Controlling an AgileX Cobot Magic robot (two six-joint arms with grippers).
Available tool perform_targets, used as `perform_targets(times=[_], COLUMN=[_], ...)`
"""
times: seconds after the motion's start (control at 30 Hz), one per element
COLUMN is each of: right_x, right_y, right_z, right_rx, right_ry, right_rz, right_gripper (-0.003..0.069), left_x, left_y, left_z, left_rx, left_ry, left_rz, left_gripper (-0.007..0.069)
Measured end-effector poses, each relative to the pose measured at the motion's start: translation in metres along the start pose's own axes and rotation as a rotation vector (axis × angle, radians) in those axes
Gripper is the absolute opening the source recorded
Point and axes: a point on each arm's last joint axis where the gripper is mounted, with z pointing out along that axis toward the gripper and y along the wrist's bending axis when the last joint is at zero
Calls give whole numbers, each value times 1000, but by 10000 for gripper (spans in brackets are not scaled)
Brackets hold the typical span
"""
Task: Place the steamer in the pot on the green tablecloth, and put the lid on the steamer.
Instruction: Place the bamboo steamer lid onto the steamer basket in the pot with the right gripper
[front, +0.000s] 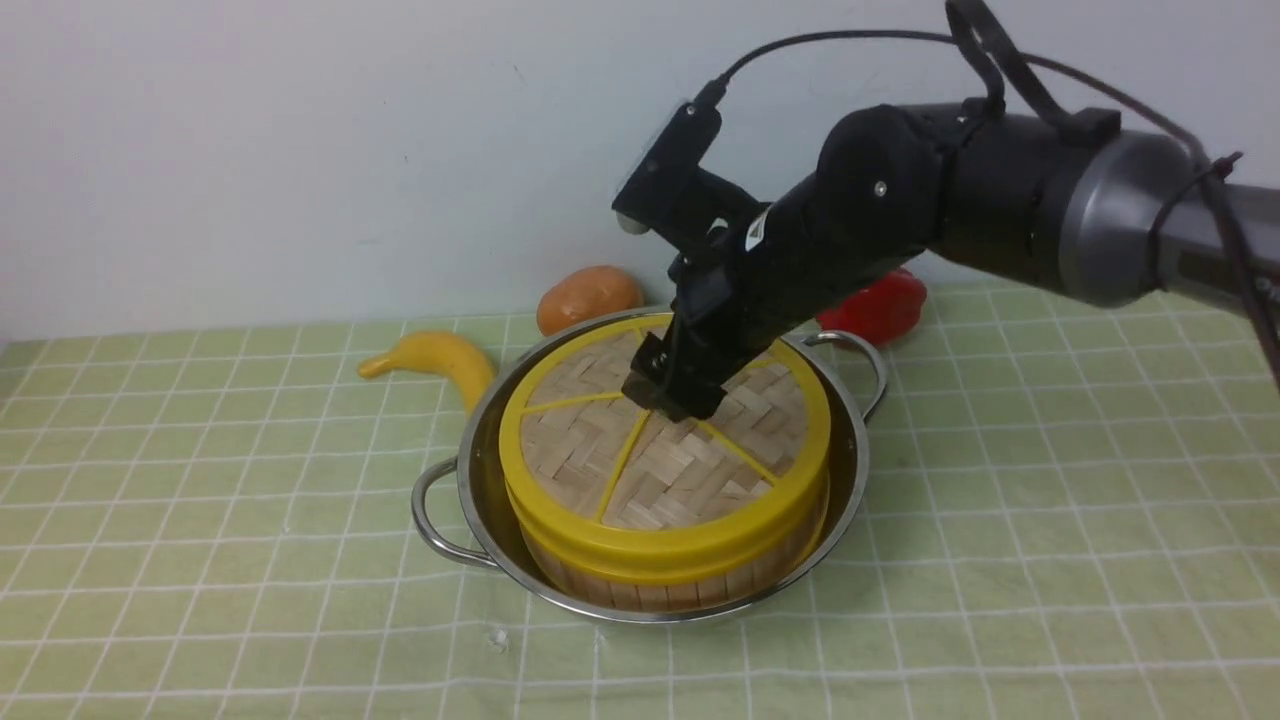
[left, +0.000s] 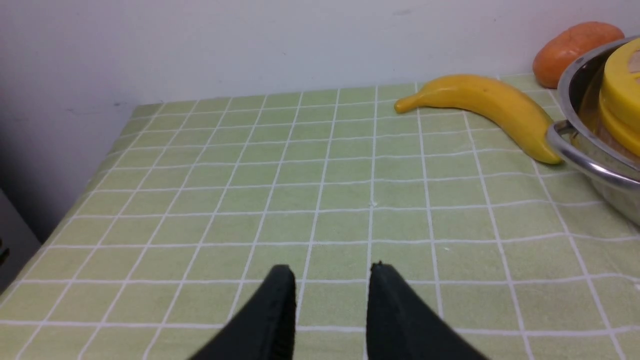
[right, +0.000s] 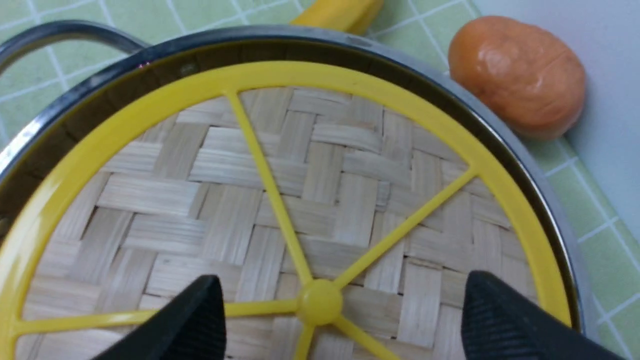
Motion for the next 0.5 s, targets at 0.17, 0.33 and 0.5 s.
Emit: perform_targets(times=[0.17,0.33,0.5], right_x=[8,11,8], right_y=[-1,4,12], right_z=[17,22,20], right_rx=[1,-20,-17], right_ry=[25,62,69], right_rz=[-3,-18,-65], right_gripper=[519,491,487], left_x=[0,0,0], left_y=[0,0,0], left_z=[0,0,0], left_rx=[0,0,0], left_ry=[0,0,0], left_rz=[0,0,0], left_gripper=[202,202,202])
